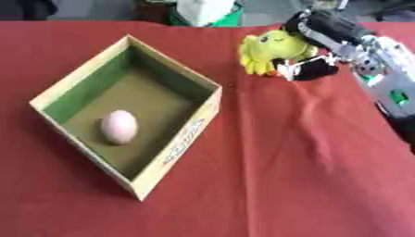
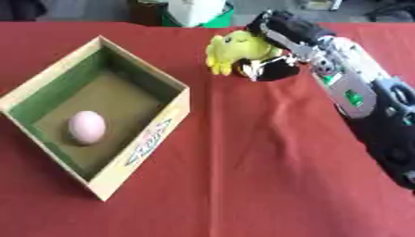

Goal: Pick up objects on the table and place them in the box.

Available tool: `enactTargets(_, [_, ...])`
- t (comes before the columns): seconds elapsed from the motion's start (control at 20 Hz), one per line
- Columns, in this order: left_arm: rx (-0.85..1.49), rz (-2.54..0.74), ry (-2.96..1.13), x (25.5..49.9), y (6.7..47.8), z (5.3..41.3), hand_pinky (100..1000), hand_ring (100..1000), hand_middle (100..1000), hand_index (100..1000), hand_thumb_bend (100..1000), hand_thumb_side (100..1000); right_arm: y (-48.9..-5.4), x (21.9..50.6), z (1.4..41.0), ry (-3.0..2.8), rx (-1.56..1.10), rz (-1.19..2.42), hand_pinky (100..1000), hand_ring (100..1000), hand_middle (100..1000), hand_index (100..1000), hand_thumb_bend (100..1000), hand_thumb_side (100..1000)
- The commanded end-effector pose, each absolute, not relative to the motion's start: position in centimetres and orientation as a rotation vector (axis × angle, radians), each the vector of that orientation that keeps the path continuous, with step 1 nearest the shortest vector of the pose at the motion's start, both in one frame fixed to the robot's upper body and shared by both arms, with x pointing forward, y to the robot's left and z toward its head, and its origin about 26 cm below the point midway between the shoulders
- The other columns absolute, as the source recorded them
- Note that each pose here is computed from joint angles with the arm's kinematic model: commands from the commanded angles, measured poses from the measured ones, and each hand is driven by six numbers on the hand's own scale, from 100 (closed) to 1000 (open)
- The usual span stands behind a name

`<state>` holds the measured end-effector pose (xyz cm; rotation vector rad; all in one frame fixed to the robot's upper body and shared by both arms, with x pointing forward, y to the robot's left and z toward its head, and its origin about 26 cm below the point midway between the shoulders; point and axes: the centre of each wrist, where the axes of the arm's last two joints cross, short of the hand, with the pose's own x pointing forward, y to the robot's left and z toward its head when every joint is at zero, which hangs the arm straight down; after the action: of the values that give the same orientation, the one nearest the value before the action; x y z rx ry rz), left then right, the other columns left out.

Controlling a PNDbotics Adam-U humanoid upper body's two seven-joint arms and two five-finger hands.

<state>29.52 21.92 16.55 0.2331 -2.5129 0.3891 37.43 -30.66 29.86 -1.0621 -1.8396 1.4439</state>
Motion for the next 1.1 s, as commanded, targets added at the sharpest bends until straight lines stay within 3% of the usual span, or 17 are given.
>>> enactTargets(0.05, [0.232, 0.387, -2.528, 29.3, 22.0, 17.0, 709, 587, 660, 761, 100, 906, -29.3, 36.3, 33.0, -1.933, -1.068, 1.434, 601, 697, 403, 555, 100, 318])
enactTargets(0.65, [0.211, 0.374, -2.532, 29.3, 21.8, 17.1, 709, 588, 660, 761, 100, 904, -20.5, 37.8, 35.3, -2.075, -0.839, 1.564, 594, 680, 396, 548, 100, 328])
enactTargets(0.8, [0.2, 0.373, -2.536, 29.4, 21.7, 17.2, 709, 589, 660, 761, 100, 904, -18.8, 38.6, 34.9, -2.082, -0.816, 1.581, 591, 678, 392, 542, 100, 320])
enactTargets(0.85, [0.196, 0.372, -2.538, 29.4, 21.6, 17.3, 709, 589, 660, 762, 100, 904, -18.2, 39.0, 34.7, -2.079, -0.813, 1.588, 589, 678, 391, 539, 100, 280])
enactTargets(0.9, [0.191, 0.371, -2.541, 29.4, 21.6, 17.3, 709, 589, 660, 762, 100, 903, -17.7, 39.3, 34.4, -2.074, -0.814, 1.595, 588, 678, 391, 537, 100, 317])
enactTargets(1.05, [0.177, 0.368, -2.549, 29.5, 21.4, 17.6, 708, 590, 660, 762, 100, 902, -16.2, 40.6, 33.0, -2.042, -0.816, 1.62, 585, 678, 390, 532, 100, 274])
enactTargets(1.1, [0.172, 0.367, -2.553, 29.5, 21.3, 17.6, 708, 590, 660, 762, 100, 902, -15.8, 41.0, 32.4, -2.028, -0.824, 1.628, 584, 678, 390, 530, 100, 305])
